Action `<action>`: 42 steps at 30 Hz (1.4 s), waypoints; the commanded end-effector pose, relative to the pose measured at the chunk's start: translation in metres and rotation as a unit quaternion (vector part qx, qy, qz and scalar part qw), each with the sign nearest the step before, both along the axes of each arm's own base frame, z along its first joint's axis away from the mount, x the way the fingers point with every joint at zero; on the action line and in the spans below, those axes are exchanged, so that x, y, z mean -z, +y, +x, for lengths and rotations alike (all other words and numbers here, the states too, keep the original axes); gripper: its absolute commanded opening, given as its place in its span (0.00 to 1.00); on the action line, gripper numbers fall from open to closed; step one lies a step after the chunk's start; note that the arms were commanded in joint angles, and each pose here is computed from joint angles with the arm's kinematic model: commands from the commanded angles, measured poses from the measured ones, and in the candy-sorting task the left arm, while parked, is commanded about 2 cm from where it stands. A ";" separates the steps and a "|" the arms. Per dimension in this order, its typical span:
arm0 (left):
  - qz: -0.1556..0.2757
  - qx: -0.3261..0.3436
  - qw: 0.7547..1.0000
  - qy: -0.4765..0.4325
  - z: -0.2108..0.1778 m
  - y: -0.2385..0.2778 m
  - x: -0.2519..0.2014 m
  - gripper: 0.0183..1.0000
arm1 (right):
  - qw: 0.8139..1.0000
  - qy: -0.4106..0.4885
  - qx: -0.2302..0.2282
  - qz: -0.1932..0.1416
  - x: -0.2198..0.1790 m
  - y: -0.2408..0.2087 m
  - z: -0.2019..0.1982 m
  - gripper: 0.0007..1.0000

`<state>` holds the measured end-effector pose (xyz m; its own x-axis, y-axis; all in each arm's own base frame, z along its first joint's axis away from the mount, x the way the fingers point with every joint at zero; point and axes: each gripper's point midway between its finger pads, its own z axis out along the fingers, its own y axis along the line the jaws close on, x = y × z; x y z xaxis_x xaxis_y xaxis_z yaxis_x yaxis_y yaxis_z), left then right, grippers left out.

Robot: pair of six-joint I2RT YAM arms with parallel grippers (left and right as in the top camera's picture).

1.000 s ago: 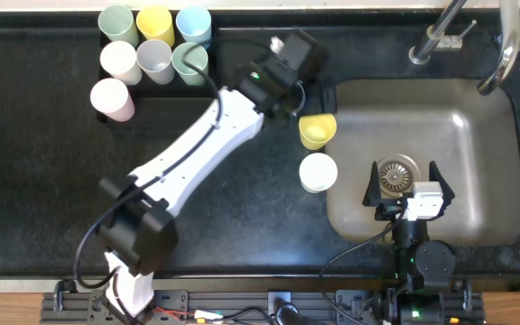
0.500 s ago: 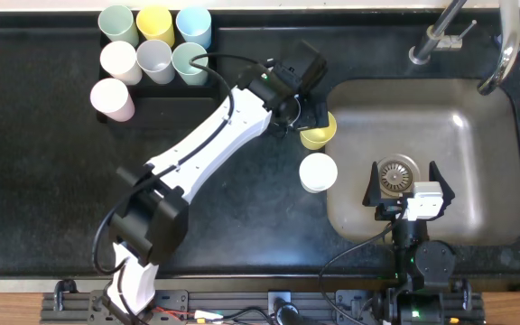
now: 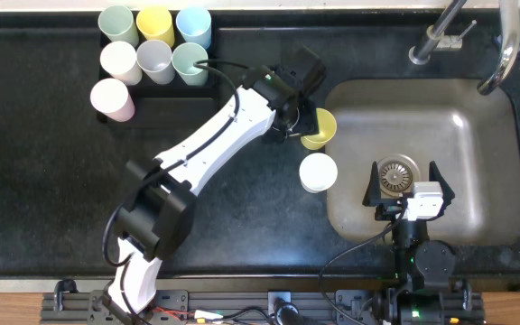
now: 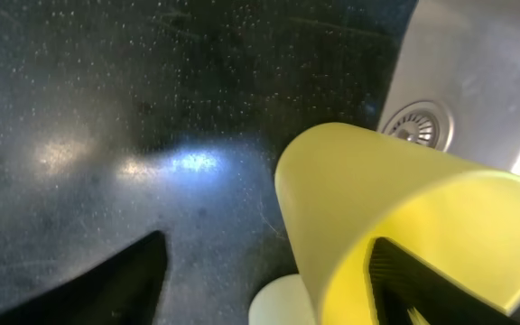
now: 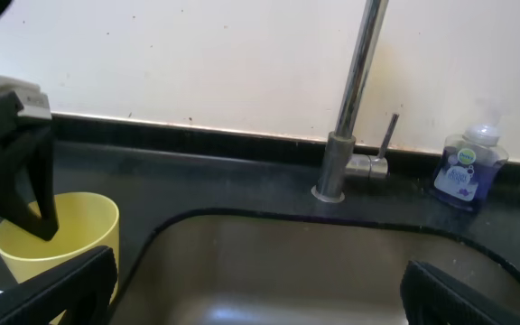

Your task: Store Cups

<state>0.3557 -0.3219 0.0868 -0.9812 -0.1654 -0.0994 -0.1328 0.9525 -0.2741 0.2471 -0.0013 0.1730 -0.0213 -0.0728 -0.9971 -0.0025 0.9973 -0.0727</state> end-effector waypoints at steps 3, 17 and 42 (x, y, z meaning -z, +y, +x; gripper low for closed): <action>0.001 -0.006 1.000 0.005 0.005 0.003 0.007 0.17 | 1.000 0.001 0.002 -0.001 0.004 -0.001 0.000 1.00; 0.008 -0.109 0.990 -0.085 0.057 0.091 -0.083 0.02 | 1.000 0.001 0.001 -0.001 0.004 -0.001 0.000 1.00; 0.058 -0.534 0.842 0.053 0.037 0.317 -0.062 0.02 | 1.000 0.001 0.001 -0.001 0.004 -0.001 0.000 1.00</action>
